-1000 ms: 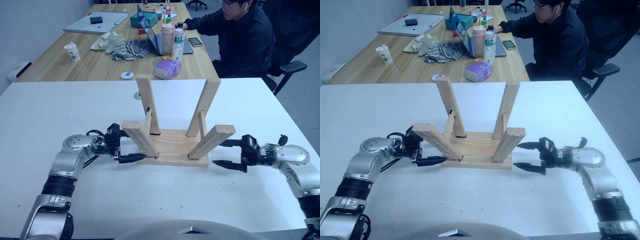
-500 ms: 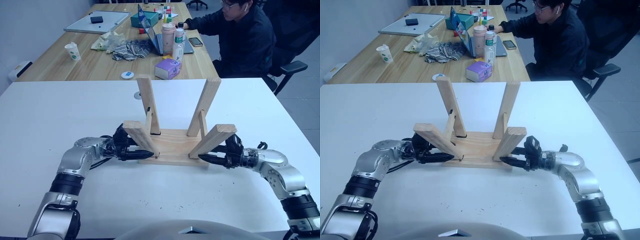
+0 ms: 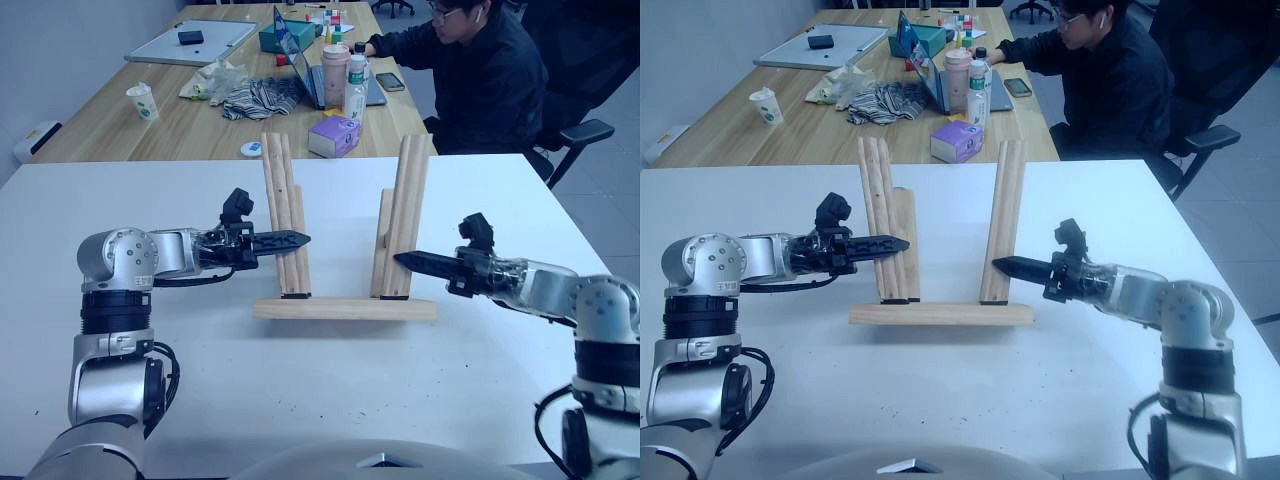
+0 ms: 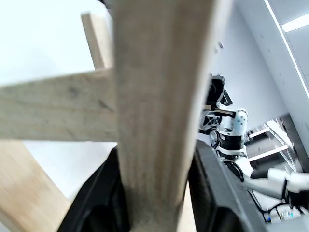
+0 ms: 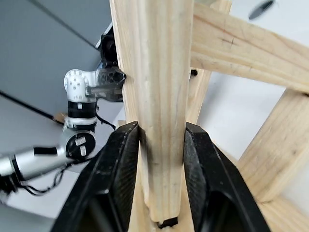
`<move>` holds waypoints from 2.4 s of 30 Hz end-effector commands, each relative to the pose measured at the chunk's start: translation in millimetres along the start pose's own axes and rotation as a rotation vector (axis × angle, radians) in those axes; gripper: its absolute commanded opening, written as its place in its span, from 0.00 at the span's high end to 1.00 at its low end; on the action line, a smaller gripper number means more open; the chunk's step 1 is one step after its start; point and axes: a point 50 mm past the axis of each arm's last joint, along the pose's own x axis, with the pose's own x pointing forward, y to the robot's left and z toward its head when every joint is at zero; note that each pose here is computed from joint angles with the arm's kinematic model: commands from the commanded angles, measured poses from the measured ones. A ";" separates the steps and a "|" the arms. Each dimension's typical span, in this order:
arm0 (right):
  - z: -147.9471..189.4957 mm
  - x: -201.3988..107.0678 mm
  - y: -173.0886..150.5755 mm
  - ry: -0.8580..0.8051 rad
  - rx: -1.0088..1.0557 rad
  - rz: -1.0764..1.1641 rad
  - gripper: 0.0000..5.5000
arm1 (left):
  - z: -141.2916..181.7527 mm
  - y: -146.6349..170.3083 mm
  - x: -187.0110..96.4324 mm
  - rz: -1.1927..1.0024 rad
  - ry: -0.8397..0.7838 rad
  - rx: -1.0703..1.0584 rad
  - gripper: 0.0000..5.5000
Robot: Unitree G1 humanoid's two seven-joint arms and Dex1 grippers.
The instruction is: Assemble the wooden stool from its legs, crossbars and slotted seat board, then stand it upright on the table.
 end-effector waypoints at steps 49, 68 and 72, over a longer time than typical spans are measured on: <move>-25.4 17.8 -57.1 0.162 -0.976 0.100 0.66 | -69.5 53.3 -38.8 -0.031 0.147 0.916 0.70; 172.9 14.0 32.0 -0.608 0.100 -0.067 0.68 | 131.4 -26.5 26.7 0.268 -0.375 0.038 0.73; 169.4 28.9 12.2 -0.644 0.233 -0.173 0.68 | 121.3 3.6 31.8 0.359 -0.443 -0.095 0.72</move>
